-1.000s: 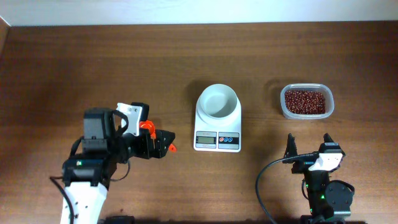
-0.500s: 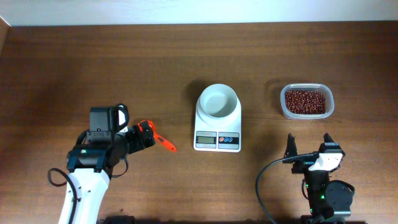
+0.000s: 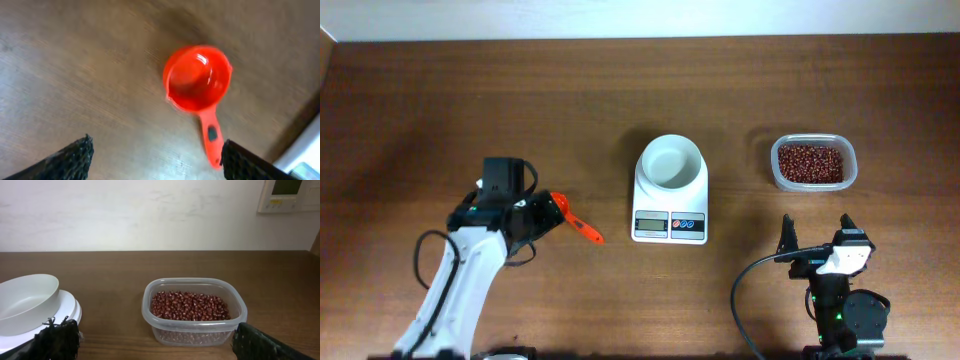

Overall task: Scoop and weigh 50g on scale
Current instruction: 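Move the left gripper to the orange scoop and grasp its handle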

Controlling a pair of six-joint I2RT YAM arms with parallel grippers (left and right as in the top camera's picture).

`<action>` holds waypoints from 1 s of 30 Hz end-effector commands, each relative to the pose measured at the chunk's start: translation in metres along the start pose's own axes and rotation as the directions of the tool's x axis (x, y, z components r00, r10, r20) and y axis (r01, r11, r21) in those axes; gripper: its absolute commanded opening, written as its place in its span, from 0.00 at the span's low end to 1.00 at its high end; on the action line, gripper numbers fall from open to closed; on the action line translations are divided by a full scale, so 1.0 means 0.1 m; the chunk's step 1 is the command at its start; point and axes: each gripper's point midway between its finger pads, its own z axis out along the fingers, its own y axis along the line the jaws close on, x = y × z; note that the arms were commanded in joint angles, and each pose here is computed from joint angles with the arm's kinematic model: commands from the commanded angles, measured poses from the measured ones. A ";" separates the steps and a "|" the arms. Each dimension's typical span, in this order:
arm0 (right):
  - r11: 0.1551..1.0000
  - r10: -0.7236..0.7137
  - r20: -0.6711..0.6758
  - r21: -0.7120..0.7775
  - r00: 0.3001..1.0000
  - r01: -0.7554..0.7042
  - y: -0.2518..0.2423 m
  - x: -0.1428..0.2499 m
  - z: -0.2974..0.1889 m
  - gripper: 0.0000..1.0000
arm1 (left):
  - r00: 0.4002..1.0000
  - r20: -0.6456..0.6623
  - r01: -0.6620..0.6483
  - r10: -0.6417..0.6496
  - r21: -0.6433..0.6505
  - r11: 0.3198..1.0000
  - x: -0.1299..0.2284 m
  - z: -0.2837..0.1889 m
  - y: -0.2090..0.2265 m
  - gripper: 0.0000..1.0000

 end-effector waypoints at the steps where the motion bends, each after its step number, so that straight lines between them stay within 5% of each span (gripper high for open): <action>1: 1.000 0.002 -0.005 0.006 1.000 -0.002 -0.01 0.03 0.00 0.99 | 0.996 -0.004 0.092 -0.093 -0.024 0.995 -0.08 0.23 -0.03 0.80; 12: 1.000 0.002 -0.004 0.005 1.000 -0.002 -0.01 0.03 0.00 0.99 | 0.984 -0.025 0.175 -0.176 -0.041 0.984 -0.16 0.81 -0.08 0.53; 14: 1.000 0.002 -0.004 0.005 1.000 -0.002 -0.01 0.03 0.00 0.99 | 0.984 -0.037 0.174 -0.176 -0.053 0.983 -0.14 0.85 -0.06 0.23; 15: 1.000 0.002 -0.004 0.005 1.000 -0.002 -0.01 0.03 0.00 0.99 | 0.984 -0.037 0.174 -0.176 -0.053 0.983 -0.14 0.85 -0.06 0.00; 21: 1.000 0.002 -0.005 0.006 1.000 -0.002 -0.01 0.03 0.00 0.99 | 0.983 -0.060 0.172 -0.172 -0.002 0.985 -0.09 0.67 -0.15 0.00; 30: 1.000 0.002 -0.004 0.005 1.000 -0.002 -0.01 0.03 0.00 0.99 | 0.985 0.052 0.156 -0.164 0.132 0.979 -0.13 -0.20 -0.23 0.00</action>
